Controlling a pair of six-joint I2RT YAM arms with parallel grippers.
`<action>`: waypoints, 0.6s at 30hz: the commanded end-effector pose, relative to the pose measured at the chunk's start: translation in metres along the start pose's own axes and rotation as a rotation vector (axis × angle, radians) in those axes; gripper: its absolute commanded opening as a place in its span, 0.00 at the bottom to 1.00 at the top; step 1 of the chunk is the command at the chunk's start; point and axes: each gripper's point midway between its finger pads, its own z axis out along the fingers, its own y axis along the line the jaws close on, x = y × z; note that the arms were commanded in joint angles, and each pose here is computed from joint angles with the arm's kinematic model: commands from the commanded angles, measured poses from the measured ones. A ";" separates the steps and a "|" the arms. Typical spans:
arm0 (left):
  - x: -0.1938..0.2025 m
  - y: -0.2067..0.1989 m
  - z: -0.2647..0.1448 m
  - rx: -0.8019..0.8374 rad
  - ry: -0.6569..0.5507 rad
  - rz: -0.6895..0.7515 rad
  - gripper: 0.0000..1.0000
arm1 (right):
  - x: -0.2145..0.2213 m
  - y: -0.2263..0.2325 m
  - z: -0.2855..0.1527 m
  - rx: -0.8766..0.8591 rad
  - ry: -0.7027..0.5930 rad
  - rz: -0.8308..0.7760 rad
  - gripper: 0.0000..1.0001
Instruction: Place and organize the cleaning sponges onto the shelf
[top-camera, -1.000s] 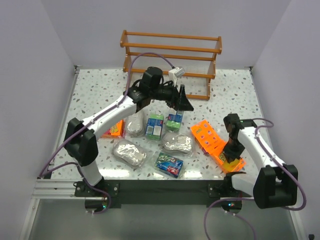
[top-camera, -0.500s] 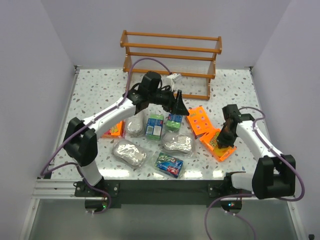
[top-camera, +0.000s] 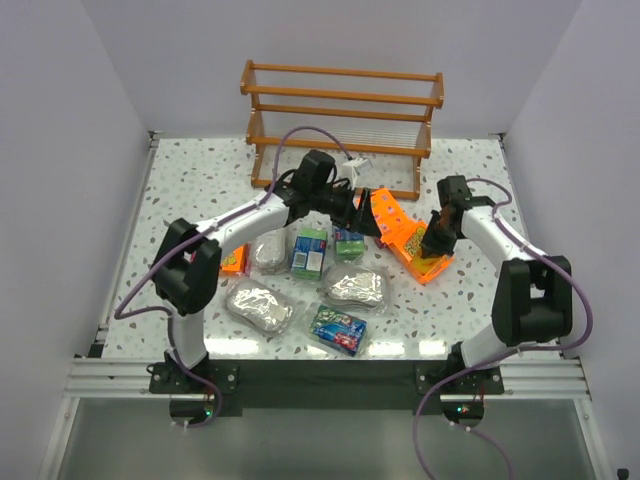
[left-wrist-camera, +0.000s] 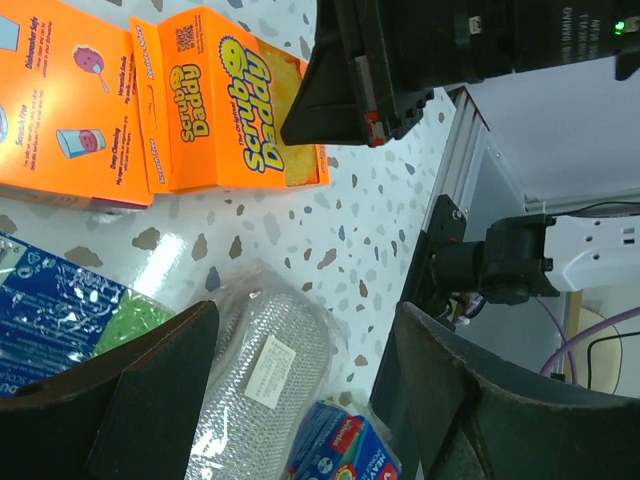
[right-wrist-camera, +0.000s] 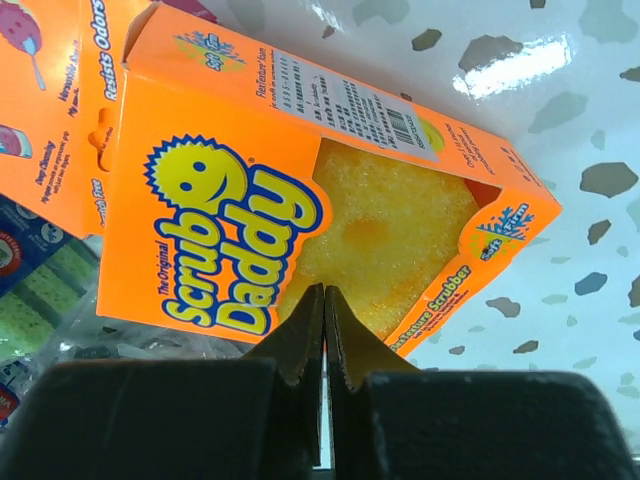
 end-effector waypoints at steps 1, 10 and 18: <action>-0.022 -0.007 0.005 0.047 -0.024 0.024 0.77 | -0.021 0.023 -0.008 -0.095 -0.057 -0.058 0.00; -0.035 -0.017 0.003 0.075 -0.055 0.032 0.78 | -0.031 0.006 -0.083 -0.057 -0.216 -0.038 0.46; -0.033 -0.030 -0.011 0.084 -0.076 0.035 0.78 | 0.012 -0.058 -0.067 0.196 -0.172 0.103 0.78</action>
